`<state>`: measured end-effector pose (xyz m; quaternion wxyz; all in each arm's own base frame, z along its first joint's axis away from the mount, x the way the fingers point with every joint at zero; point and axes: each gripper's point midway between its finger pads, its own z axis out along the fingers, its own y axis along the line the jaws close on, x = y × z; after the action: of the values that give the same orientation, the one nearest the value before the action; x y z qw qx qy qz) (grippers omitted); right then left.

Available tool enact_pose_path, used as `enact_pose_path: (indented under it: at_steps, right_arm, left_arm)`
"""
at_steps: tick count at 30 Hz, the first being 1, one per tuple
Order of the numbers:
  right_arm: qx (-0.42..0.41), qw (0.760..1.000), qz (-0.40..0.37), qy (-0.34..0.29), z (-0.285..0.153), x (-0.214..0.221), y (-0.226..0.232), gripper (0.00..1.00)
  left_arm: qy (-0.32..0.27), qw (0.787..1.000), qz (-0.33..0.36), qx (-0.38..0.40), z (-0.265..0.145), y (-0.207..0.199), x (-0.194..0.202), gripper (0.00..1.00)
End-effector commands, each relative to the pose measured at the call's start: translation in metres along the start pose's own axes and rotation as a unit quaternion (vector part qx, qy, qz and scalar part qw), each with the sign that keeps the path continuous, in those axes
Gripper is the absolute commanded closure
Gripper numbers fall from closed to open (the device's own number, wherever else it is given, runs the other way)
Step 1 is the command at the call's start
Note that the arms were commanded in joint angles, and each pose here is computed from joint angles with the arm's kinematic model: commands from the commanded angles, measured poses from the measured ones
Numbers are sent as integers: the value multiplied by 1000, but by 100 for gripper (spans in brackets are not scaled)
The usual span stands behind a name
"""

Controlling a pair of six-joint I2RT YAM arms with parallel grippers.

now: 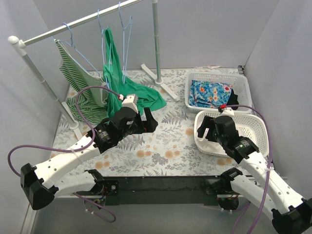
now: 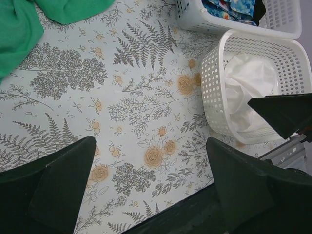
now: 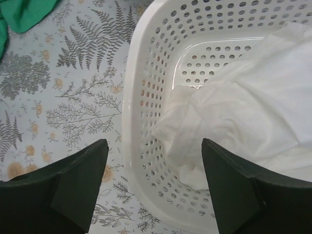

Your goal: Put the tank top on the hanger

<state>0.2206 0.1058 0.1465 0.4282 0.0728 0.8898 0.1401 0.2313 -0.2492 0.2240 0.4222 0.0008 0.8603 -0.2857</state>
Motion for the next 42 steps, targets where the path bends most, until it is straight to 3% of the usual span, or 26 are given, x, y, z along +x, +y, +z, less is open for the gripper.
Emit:
enact_pose_path:
  at_steps: [1, 5, 16, 19, 21, 22, 24, 26, 29, 31, 36, 42]
  right_arm:
    - [59, 998, 3, -13, 6, -4, -19, 13]
    - [94, 995, 5, -12, 9, 1, -32, 12]
    - [112, 993, -3, 37, 32, 35, -41, 21]
    - [107, 994, -3, 37, 35, 35, -41, 33]
    - [108, 994, -8, 26, 34, 25, -41, 62]
    - [101, 995, -7, 13, 30, 12, -36, 83]
    - [94, 995, -10, -20, 20, -18, -28, 99]
    - [33, 990, -19, -136, -51, -129, 16, 99]
    - [-67, 976, -15, -207, -107, -188, 61, 99]
    - [-166, 951, -19, -262, -159, -235, 105, 99]
    - [-325, 900, -53, -284, -217, -285, 182, 99]
    - [-448, 856, -65, -250, -228, -298, 240, 99]
  left_arm:
    - [-12, 1000, -5, -14, -1, 2, -6, 2]
    - [-5, 1000, -3, -18, 0, 4, -3, 2]
    - [19, 999, -10, -25, 11, 5, 10, 2]
    - [19, 999, -9, -28, 11, 6, 9, 2]
    - [19, 999, -6, -31, 11, 7, 9, 2]
    - [18, 999, -6, -33, 10, 7, 8, 2]
    - [16, 999, -5, -37, 10, 9, 7, 2]
    - [-2, 999, -11, -32, 3, 2, -7, 2]
    - [-28, 999, -16, -44, -6, -1, -29, 2]
    - [-39, 997, -14, -57, -12, -1, -40, 2]
    - [-79, 994, -8, -70, -29, -5, -72, 2]
    - [-120, 990, -12, -72, -50, -7, -98, 2]
